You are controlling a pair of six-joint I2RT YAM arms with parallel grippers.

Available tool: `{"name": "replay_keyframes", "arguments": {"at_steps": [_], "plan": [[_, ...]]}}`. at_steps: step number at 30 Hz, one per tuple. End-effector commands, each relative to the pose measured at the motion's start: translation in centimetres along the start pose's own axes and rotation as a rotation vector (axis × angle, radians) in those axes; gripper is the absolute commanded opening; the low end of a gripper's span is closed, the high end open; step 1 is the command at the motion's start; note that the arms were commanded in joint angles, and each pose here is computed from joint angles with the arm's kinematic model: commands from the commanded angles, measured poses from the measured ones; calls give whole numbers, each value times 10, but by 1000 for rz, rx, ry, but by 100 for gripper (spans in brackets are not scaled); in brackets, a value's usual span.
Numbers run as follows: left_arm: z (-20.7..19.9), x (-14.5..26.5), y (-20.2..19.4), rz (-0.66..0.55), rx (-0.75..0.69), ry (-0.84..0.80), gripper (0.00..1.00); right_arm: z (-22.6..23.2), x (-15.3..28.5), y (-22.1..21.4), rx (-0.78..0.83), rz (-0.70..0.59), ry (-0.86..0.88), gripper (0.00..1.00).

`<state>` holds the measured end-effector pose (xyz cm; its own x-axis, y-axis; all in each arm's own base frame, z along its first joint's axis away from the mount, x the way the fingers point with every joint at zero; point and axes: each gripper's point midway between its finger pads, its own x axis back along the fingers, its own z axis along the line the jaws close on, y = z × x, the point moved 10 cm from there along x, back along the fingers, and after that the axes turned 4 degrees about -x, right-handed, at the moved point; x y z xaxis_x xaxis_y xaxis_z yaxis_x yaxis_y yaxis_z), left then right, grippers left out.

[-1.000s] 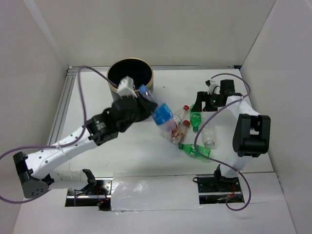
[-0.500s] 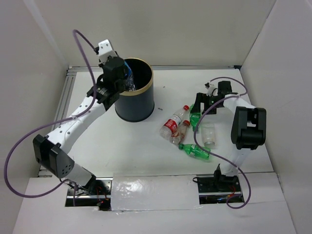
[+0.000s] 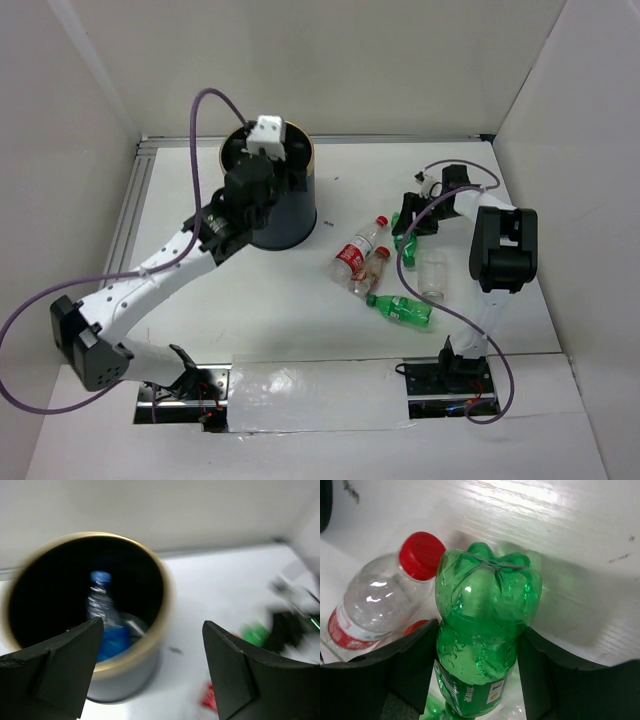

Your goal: Put the plastic bottles in the bin

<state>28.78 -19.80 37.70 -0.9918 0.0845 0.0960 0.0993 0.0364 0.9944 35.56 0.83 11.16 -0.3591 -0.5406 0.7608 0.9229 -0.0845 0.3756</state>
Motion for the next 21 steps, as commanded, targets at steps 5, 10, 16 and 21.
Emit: {"name": "replay_keyframes", "arguments": {"at_steps": [5, 10, 16, 21], "plan": [[-69, 46, -89, 124, -128, -466, 92, 71, 90, 95, 402, -224, 214, 3], [-93, 37, -141, 198, -157, -442, 93, 168, 154, 159, 785, -505, 470, 0], [-106, 48, -182, 235, -203, -401, 95, 303, 159, 188, 1139, -783, 666, 0], [-100, 54, -197, 243, -211, -345, 96, 387, 115, 183, 1143, -810, 856, 0]]}}
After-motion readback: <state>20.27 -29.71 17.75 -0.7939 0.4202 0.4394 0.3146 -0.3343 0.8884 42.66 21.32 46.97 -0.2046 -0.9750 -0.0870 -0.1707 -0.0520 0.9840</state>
